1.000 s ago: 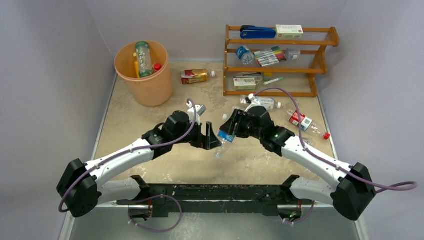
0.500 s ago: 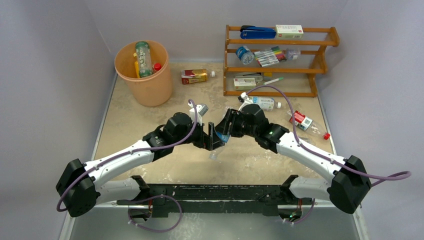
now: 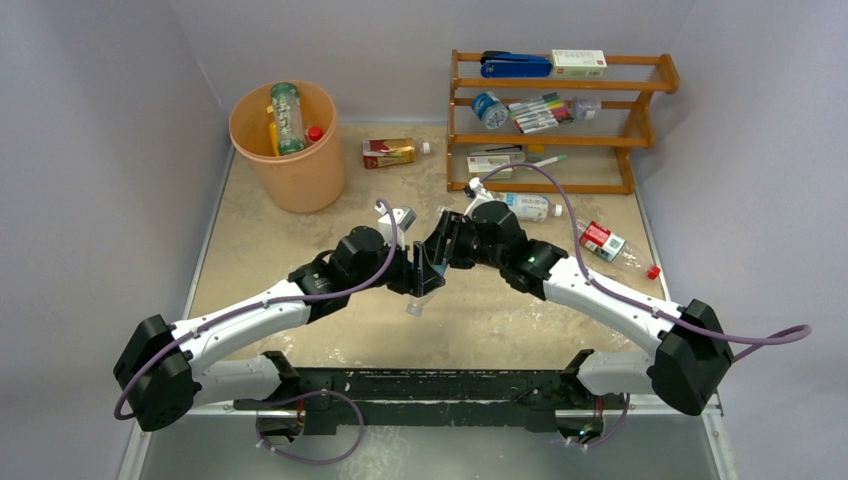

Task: Put the plastic bottles in the bin
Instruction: Pick up the plastic bottle at the center of the board.

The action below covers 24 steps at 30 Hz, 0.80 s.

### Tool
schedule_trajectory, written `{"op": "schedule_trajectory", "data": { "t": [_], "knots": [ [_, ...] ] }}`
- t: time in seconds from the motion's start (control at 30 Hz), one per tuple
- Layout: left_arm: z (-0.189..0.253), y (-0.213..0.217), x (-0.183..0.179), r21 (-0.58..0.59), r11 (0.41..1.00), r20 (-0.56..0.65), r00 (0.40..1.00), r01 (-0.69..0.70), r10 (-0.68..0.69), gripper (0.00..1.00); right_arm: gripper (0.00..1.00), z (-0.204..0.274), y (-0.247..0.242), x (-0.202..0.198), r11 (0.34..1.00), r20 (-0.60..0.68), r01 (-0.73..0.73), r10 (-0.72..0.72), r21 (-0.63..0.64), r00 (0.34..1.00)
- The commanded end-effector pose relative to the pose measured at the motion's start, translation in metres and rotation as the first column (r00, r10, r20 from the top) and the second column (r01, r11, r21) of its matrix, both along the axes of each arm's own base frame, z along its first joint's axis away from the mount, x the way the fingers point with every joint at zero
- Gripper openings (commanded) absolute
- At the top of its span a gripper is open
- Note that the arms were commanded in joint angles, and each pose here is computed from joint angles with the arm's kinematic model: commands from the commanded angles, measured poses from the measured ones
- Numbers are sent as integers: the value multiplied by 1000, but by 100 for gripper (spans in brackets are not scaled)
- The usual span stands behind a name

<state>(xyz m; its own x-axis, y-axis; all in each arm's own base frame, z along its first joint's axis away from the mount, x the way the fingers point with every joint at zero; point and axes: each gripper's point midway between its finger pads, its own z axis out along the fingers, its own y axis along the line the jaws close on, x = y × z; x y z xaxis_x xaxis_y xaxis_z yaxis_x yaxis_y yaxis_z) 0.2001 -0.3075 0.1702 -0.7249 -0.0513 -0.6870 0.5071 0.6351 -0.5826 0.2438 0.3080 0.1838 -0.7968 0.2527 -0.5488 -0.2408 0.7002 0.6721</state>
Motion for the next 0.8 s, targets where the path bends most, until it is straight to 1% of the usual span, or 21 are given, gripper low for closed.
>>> {"op": "schedule_trajectory", "data": {
  "t": [0.0,0.03,0.1,0.23,0.27,0.3,0.33,0.4,0.5,0.6,0.77],
  "knots": [
    [12,-8,10,-32,999,39,999,-14,15,54,48,33,14,2,996,50,-25,21,80,999],
    [11,-8,10,-30,999,38,999,-15,16,52,48,33,14,2,997,49,-24,20,79,999],
    [12,-8,11,-30,999,42,999,-19,21,50,54,31,13,2,997,45,-20,17,72,999],
    [14,-5,14,-27,999,54,998,-40,42,46,70,30,7,2,999,38,5,-7,50,999],
    [15,-4,15,-24,999,57,997,-47,48,46,78,30,4,2,999,38,14,-16,43,999],
    [14,-3,15,-20,998,60,997,-51,53,46,96,30,1,2,999,38,24,-26,33,999],
    [14,-2,16,-17,998,62,996,-57,58,46,99,32,-3,2,999,44,38,-40,25,998],
    [13,0,18,-5,998,65,995,-69,70,46,100,35,-11,3,998,54,65,-66,10,996],
    [12,6,23,27,995,78,992,-99,97,46,100,39,-22,-6,996,37,87,-87,5,996],
    [16,13,29,63,989,102,986,-136,129,47,100,48,-38,-7,990,60,139,-139,5,988],
    [36,28,49,144,963,175,964,-228,202,48,100,57,-61,-17,982,81,188,-188,-1,979]
  ]
}}
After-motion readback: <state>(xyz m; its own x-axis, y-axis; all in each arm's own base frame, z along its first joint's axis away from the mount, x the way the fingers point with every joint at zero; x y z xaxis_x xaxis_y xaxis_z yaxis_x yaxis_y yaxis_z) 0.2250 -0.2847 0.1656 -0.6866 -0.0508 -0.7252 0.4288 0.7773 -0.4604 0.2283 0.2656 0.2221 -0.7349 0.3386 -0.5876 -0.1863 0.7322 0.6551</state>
